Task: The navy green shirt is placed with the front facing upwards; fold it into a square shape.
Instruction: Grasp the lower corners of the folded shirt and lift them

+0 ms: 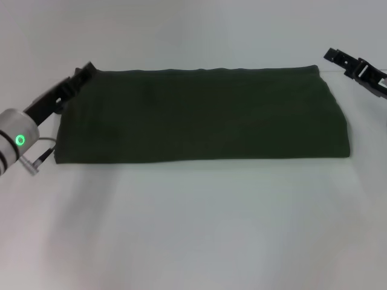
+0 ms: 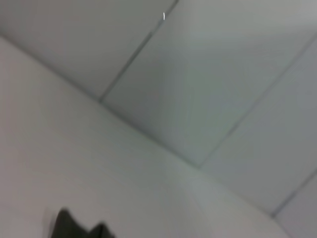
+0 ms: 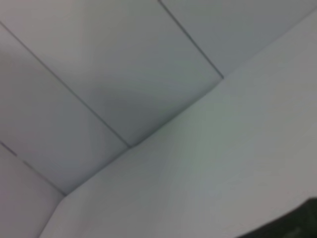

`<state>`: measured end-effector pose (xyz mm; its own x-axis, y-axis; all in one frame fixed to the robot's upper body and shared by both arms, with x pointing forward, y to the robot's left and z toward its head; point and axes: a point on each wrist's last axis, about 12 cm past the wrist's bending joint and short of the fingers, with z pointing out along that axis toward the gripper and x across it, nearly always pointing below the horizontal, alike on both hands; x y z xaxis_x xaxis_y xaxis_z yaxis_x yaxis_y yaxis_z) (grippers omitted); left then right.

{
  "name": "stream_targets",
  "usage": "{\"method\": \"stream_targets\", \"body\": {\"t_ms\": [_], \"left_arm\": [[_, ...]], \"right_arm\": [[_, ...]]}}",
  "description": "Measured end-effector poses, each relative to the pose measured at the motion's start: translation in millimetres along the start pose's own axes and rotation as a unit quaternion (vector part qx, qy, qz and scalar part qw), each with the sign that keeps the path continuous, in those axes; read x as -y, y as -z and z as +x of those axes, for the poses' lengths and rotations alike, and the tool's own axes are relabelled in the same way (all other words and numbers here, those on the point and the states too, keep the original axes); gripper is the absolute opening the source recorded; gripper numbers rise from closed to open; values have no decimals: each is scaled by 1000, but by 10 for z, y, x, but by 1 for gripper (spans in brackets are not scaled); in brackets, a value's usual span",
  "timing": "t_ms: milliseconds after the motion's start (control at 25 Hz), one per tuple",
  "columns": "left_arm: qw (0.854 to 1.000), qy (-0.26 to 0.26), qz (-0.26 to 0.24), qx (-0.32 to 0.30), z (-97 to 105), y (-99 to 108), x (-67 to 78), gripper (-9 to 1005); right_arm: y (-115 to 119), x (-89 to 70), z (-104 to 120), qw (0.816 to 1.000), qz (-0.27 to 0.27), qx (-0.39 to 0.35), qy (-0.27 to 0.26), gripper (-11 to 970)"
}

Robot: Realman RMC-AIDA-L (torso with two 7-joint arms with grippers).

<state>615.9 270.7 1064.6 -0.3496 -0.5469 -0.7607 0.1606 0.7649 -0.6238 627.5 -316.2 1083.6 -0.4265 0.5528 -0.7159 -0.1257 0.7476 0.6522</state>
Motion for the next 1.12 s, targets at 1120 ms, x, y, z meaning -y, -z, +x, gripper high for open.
{"method": "stream_targets", "body": {"t_ms": [1120], "left_arm": [[973, -149, -45, -172, -189, 448, -435, 875]], "right_arm": [[365, 262, 123, 993, 1, -114, -4, 871]]}}
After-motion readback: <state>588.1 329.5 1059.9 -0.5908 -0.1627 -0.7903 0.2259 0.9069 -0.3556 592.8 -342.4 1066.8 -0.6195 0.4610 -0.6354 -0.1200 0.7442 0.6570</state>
